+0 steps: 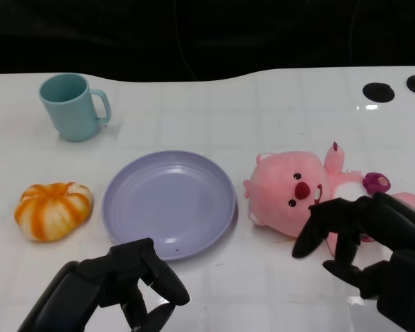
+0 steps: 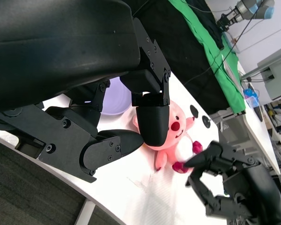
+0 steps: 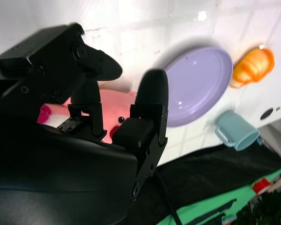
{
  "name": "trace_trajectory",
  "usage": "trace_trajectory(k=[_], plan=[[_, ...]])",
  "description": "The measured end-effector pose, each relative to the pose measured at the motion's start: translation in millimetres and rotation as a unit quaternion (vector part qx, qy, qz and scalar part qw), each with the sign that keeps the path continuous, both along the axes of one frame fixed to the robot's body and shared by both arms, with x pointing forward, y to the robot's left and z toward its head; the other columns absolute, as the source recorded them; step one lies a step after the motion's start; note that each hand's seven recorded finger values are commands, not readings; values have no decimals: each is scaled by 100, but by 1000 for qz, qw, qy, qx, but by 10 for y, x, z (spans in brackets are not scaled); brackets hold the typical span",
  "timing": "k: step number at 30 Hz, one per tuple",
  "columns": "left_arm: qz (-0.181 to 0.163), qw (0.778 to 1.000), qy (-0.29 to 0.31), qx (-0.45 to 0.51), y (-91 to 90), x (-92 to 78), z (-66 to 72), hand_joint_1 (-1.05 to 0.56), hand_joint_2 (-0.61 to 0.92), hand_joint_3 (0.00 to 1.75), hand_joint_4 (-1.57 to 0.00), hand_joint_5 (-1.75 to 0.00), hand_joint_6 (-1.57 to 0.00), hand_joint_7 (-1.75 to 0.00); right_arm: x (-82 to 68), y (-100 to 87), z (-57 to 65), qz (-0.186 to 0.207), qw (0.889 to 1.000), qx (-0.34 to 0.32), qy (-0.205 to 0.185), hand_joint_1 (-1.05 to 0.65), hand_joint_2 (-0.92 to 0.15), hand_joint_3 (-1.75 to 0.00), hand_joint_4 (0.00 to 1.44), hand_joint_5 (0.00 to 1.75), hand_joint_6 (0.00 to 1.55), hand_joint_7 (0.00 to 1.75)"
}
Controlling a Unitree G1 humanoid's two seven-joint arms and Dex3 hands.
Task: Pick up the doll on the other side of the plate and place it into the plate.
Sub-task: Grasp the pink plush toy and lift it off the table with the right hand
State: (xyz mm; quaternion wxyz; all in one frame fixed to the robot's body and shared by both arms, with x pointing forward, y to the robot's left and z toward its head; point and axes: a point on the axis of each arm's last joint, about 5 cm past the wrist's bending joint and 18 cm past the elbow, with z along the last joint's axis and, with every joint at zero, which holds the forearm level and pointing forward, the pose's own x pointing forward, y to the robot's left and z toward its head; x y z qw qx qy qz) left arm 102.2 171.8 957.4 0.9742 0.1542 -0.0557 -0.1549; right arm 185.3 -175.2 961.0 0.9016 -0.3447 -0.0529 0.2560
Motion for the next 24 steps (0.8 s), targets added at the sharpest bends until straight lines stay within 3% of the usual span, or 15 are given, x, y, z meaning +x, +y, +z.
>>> trace_trajectory(k=[3,9,20,24], plan=[[0,1000,0,2,3,1,-4,-24,68,87,-65,-170,-72,-127,6,-4,-3,-14,1000,2,-13,-34,-90,-9,23,67,36,10],[0,1000,0,2,5,2,-3,-23,68,87,-66,-170,-71,-127,37,-11,32,-33,998,-26,-35,-46,-92,-6,3,67,18,1],[-8,1000,0,-3,-37,18,-4,-23,67,87,-67,-170,-72,-125,109,-101,72,-87,987,-130,-27,-62,-92,-5,0,44,10,0],[-6,1000,8,-6,-42,9,-16,-24,68,87,-66,-170,-73,-125,99,-58,104,-87,983,-162,-17,-62,-92,-5,0,43,10,0]])
